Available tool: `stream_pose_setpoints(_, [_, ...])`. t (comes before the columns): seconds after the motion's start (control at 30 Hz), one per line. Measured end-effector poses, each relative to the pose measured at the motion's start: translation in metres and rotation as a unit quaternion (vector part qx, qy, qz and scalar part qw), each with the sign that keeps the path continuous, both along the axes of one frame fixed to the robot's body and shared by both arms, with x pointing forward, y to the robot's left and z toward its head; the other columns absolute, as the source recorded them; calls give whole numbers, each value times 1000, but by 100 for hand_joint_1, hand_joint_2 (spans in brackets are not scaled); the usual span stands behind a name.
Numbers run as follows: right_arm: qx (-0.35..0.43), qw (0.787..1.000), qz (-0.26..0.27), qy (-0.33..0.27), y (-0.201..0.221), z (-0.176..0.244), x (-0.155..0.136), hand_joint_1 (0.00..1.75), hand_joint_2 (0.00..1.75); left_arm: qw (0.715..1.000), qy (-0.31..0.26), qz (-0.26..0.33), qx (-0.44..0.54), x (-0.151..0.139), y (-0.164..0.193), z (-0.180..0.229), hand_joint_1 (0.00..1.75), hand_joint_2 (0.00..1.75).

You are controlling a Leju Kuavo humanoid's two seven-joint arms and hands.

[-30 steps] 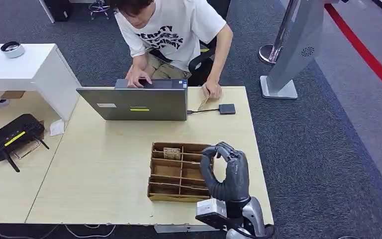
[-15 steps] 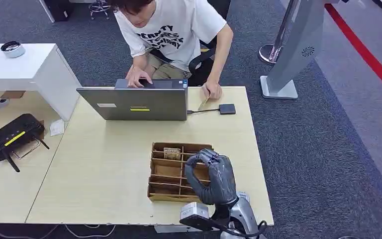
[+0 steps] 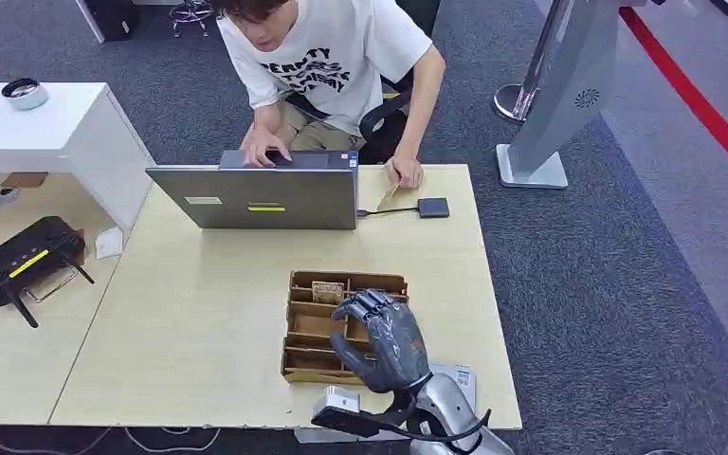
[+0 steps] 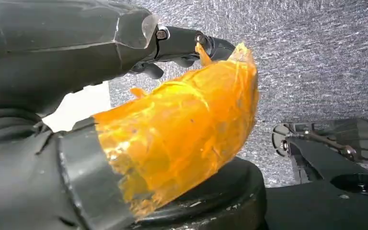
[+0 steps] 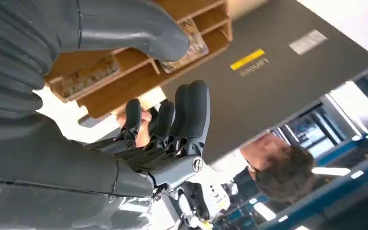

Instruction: Pass the card to the sensor for recognition and then transmit it.

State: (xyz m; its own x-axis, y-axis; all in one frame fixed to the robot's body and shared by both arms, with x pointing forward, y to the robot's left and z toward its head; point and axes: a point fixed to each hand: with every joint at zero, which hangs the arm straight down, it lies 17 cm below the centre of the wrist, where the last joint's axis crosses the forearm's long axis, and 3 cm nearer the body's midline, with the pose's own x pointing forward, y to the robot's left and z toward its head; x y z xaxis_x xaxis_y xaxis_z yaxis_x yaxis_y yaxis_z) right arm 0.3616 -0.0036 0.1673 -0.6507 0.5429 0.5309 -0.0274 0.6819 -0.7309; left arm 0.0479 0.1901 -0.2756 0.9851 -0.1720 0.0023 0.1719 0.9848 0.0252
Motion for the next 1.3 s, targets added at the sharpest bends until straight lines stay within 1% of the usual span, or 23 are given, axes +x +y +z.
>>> stream_pose_setpoints(0.1, [-16,1000,-9,3,-5,-9,5,124,175,1000,0,3,-1,0,-1,0,0,0])
stream_pose_setpoints(0.13, [-20,1000,-11,4,-7,-12,6,119,175,1000,0,5,-1,0,-1,0,0,0])
stream_pose_setpoints(0.17, [-25,1000,-13,3,-9,-14,6,106,175,1000,0,6,-1,0,-1,0,0,0])
stream_pose_setpoints(0.2, [-29,999,-15,3,-11,-16,7,103,175,1000,0,6,-1,0,-1,0,0,0])
stream_pose_setpoints(0.3, [-39,999,-23,1,-18,-20,9,112,175,1000,0,6,-2,0,-1,0,0,0])
stream_pose_setpoints(0.37, [-43,999,-30,1,-23,-23,11,113,175,1000,0,7,-2,0,-1,0,0,0])
stream_pose_setpoints(0.4, [-46,998,-33,1,-25,-23,12,120,175,1000,0,7,-3,0,-1,0,0,0])
stream_pose_setpoints(0.47, [-48,998,-41,-1,-31,-24,14,120,175,1000,0,7,-3,0,-1,0,0,0])
stream_pose_setpoints(0.5, [-48,998,-46,-2,-34,-24,16,112,175,1000,0,7,-3,0,-1,0,0,0])
stream_pose_setpoints(0.73, [-42,996,-75,-12,-56,-16,26,115,175,1000,1,12,-4,-1,-1,0,0,0])
stream_pose_setpoints(0.77, [-40,996,-79,-12,-58,-15,27,112,175,1000,2,12,-4,-1,-1,0,0,0])
stream_pose_setpoints(0.8, [-38,996,-81,-14,-60,-13,28,112,175,1000,2,12,-4,-1,-1,0,0,0])
stream_pose_setpoints(0.83, [-36,996,-84,-16,-61,-12,29,106,175,1000,3,12,-5,-2,-1,0,0,0])
stream_pose_setpoints(0.93, [-30,995,-92,-22,-67,-5,31,108,175,1000,4,11,-6,-2,-2,0,0,0])
stream_pose_setpoints(1.0, [-28,995,-94,-24,-69,-2,32,101,175,1000,5,10,-7,-2,-2,0,0,0])
stream_pose_setpoints(1.03, [-26,995,-96,-26,-70,0,33,103,175,1000,5,10,-7,-3,-2,0,0,0])
stream_pose_setpoints(1.07, [-25,995,-98,-26,-71,1,34,101,175,1000,5,10,-7,-3,-2,0,0,0])
stream_pose_setpoints(1.13, [-24,994,-100,-28,-73,3,35,86,175,1000,5,10,-7,-3,-2,0,0,0])
stream_pose_setpoints(1.17, [-23,994,-99,-28,-73,3,35,86,175,1000,5,10,-7,-3,-2,0,0,0])
stream_pose_setpoints(1.2, [-23,995,-98,-27,-73,3,34,91,175,1000,5,10,-7,-3,-2,0,0,0])
stream_pose_setpoints(1.3, [-23,995,-93,-23,-71,2,34,87,175,1000,5,10,-7,-3,-2,0,0,0])
